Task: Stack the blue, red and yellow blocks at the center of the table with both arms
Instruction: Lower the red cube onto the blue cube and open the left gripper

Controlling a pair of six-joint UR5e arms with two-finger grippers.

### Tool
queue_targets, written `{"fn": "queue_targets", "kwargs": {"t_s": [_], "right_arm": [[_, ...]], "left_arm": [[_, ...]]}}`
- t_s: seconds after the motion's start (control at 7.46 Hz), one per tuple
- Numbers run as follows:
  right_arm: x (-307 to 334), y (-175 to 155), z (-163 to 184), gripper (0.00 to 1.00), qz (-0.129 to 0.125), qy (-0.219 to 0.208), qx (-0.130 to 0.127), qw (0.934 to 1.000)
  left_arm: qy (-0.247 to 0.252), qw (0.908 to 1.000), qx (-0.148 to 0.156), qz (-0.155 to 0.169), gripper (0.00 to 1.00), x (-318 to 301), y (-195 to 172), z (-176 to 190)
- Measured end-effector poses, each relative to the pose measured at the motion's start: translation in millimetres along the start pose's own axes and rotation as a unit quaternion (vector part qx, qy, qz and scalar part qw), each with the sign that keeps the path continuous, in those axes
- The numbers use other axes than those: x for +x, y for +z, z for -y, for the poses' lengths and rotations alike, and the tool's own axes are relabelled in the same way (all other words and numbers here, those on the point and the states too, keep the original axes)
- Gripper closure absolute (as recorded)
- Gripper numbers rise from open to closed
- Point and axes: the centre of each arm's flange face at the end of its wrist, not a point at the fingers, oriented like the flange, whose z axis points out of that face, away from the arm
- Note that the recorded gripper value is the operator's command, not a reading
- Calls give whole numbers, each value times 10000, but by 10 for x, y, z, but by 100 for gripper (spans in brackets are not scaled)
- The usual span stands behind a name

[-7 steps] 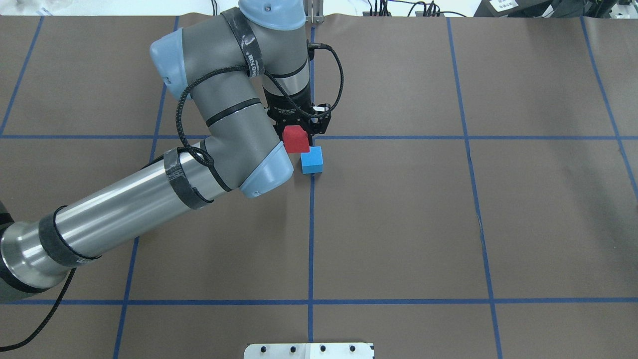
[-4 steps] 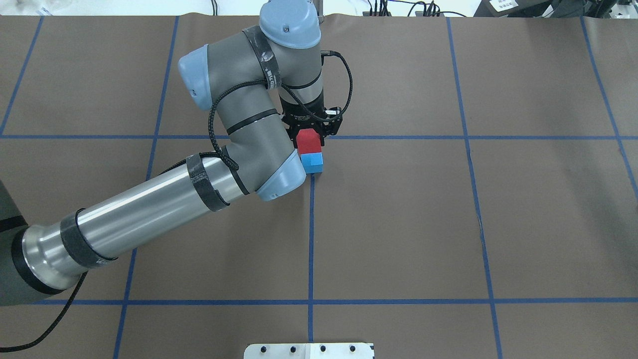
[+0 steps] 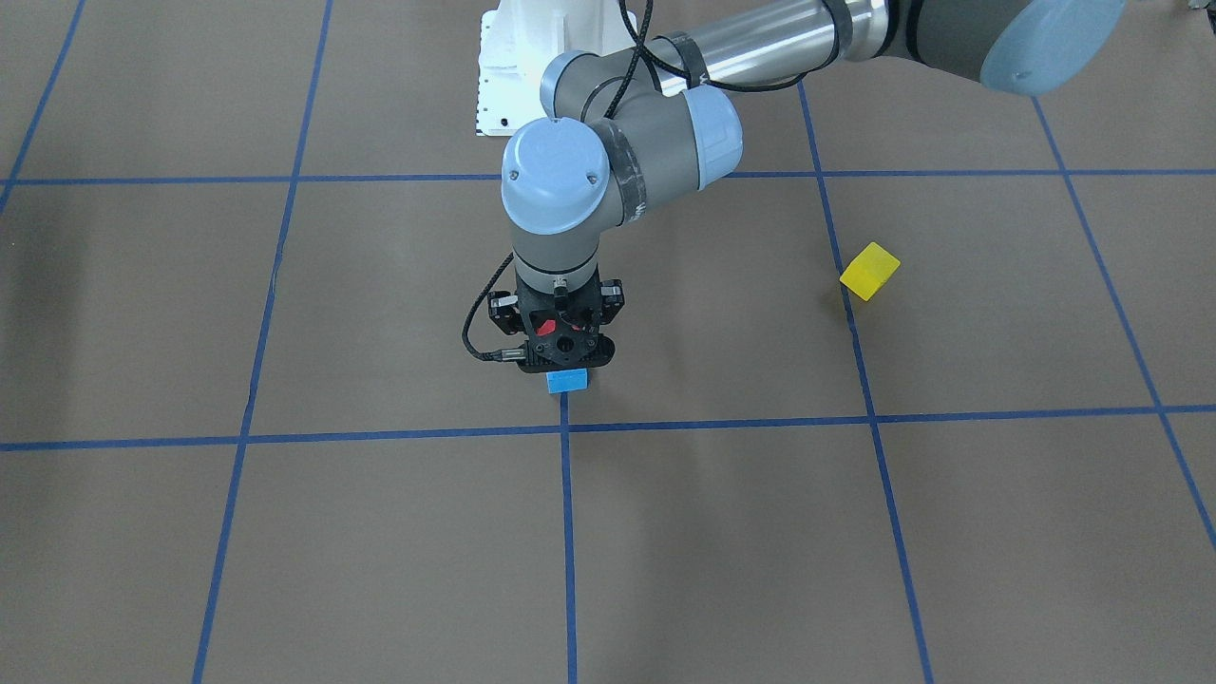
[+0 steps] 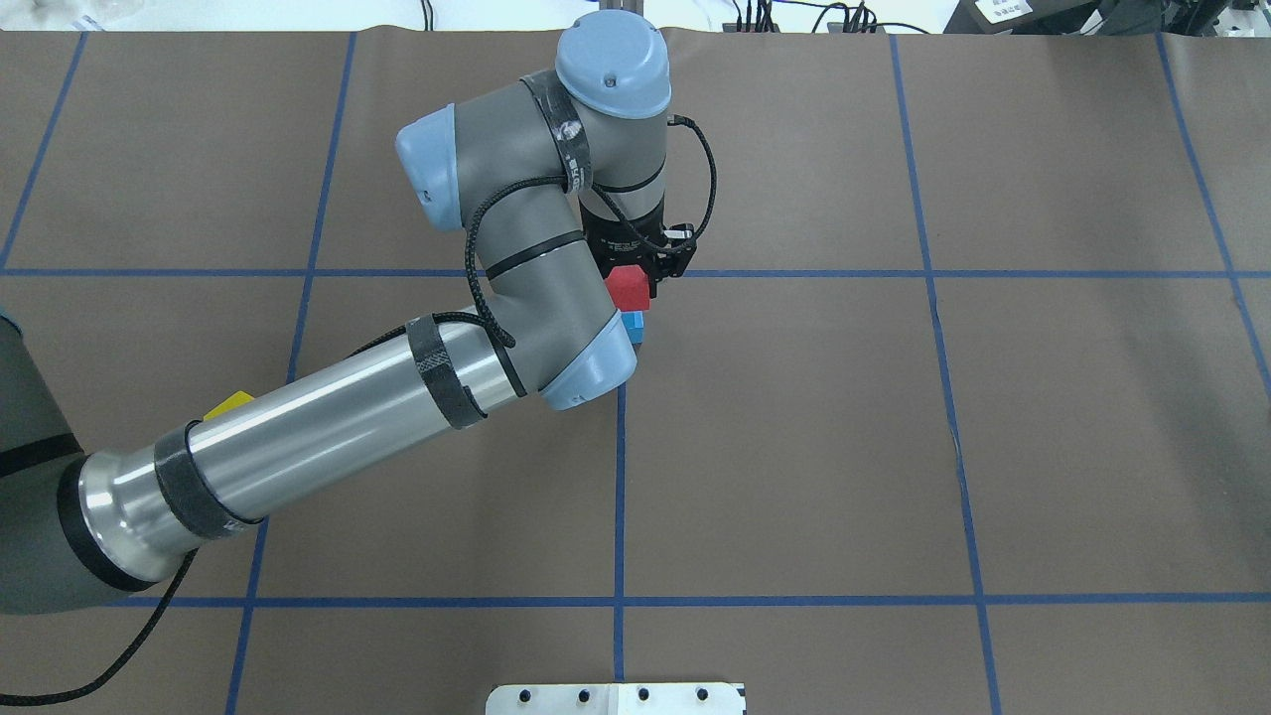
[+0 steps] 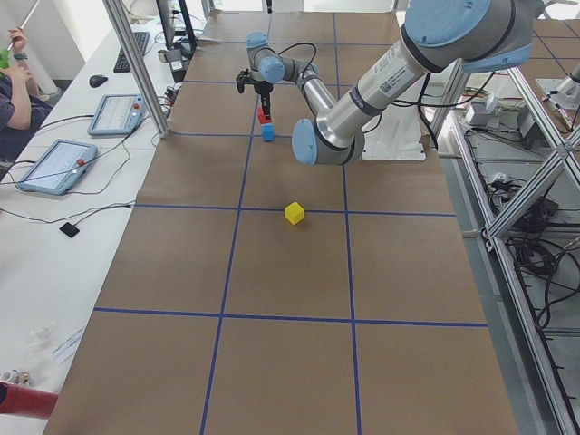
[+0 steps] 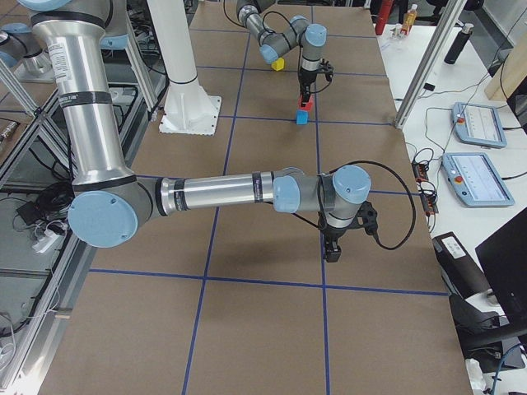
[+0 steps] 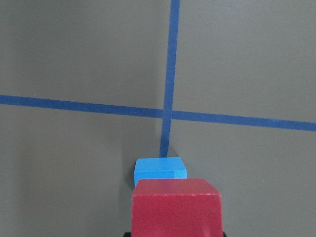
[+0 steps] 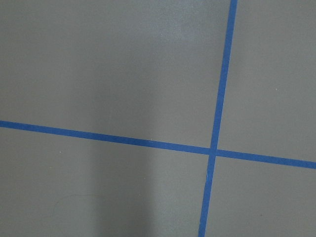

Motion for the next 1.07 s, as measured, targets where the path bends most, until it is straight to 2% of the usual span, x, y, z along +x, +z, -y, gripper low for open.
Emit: {"fn": "queue_targets", "kwargs": {"t_s": [1.07], "right_arm": [[-11,-11,1,1,-1,-17,11,10000]], "left_arm": [[15,9999,-8,116,100,-34,200,-27]]}}
